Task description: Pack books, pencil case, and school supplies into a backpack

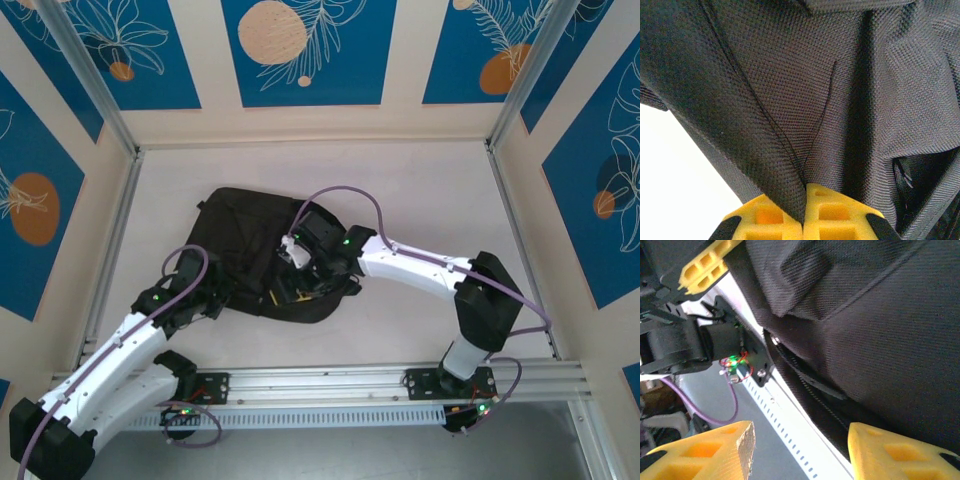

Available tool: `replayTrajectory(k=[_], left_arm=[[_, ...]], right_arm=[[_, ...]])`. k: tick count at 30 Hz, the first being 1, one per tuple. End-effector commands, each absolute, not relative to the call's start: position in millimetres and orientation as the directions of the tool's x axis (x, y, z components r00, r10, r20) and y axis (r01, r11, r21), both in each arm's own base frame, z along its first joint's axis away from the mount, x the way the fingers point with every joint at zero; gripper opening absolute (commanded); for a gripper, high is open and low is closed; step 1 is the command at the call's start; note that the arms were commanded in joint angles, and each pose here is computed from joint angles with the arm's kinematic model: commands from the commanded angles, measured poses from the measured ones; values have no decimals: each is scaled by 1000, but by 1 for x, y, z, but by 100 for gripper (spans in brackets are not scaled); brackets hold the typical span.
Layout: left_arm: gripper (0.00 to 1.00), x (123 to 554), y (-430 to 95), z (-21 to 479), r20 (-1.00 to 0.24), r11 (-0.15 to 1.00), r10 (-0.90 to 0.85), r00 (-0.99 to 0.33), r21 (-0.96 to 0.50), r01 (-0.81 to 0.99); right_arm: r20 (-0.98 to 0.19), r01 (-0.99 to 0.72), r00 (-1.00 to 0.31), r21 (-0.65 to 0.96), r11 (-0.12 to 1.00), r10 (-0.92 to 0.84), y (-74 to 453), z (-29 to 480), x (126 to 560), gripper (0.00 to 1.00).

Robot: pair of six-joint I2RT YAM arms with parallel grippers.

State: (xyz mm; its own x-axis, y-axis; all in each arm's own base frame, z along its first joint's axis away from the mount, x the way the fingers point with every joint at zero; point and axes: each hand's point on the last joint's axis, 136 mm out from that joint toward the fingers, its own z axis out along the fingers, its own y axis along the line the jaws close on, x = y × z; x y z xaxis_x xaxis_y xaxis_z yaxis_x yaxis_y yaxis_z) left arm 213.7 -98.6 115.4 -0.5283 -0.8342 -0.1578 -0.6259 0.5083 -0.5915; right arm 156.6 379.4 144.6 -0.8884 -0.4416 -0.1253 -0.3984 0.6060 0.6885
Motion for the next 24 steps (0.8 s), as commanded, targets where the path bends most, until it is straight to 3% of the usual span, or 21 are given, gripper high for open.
replayTrajectory(k=[1, 8, 19, 24], left_arm=[[0, 224, -107, 137, -135, 465, -846, -516, -661, -589], [0, 224, -108, 143, -136, 467, -841, -524, -670, -577], [0, 224, -109, 142, -141, 478, -834, -534, -668, -571], [0, 223, -108, 141, -144, 483, -832, -536, -665, -569]], right_arm=[[-84, -381, -868, 745, 547, -489, 392, 150, 148, 53], [-70, -396, -868, 697, 598, -492, 396, 131, 159, 56], [-114, -388, -839, 811, 438, -532, 429, 158, 159, 54], [-124, -377, -841, 833, 406, -527, 432, 164, 162, 48]])
